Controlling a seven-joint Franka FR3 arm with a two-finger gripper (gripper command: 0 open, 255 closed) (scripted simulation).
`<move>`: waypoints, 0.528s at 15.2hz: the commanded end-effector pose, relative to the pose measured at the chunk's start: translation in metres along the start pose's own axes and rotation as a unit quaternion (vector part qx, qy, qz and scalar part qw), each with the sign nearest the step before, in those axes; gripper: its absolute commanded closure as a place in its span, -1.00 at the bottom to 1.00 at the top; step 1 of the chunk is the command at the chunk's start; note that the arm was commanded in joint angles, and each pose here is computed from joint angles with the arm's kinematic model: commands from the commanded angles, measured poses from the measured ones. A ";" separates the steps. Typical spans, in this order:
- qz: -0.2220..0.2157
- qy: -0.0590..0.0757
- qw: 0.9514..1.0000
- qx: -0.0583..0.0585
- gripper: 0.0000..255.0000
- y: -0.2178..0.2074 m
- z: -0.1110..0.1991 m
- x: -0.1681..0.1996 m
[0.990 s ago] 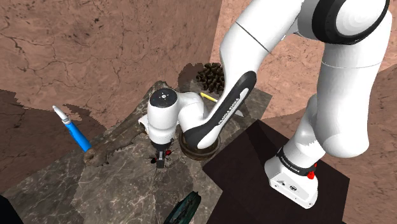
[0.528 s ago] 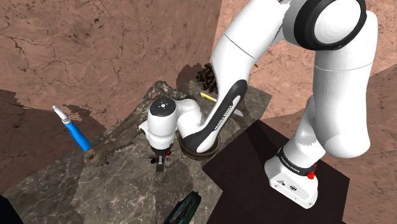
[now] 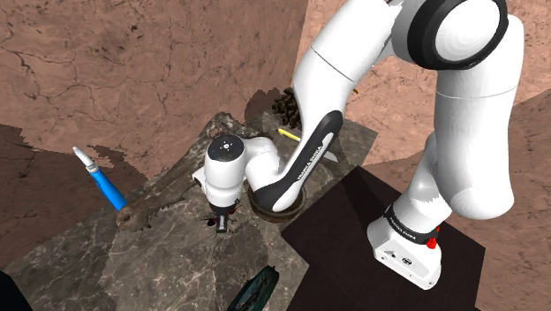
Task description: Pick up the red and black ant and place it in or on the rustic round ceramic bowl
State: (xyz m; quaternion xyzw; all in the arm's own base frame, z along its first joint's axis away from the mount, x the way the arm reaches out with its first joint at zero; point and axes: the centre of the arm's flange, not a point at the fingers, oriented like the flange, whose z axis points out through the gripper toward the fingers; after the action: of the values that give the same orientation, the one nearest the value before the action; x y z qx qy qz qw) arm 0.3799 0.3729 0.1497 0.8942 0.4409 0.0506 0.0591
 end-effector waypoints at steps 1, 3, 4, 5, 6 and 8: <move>-0.001 -0.002 1.000 0.001 1.00 -0.001 0.002 -0.001; -0.001 -0.002 1.000 0.001 1.00 -0.002 0.003 -0.001; -0.001 -0.002 1.000 0.001 1.00 -0.002 0.003 -0.001; -0.001 -0.002 1.000 0.001 1.00 -0.002 0.003 -0.001; -0.001 -0.002 1.000 0.001 1.00 -0.001 0.003 -0.002; -0.001 -0.002 1.000 0.001 1.00 -0.001 0.002 -0.001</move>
State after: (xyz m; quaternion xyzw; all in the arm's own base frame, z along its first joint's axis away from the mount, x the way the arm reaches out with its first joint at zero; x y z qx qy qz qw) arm 0.3802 0.3741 0.1509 0.8938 0.4417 0.0527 0.0578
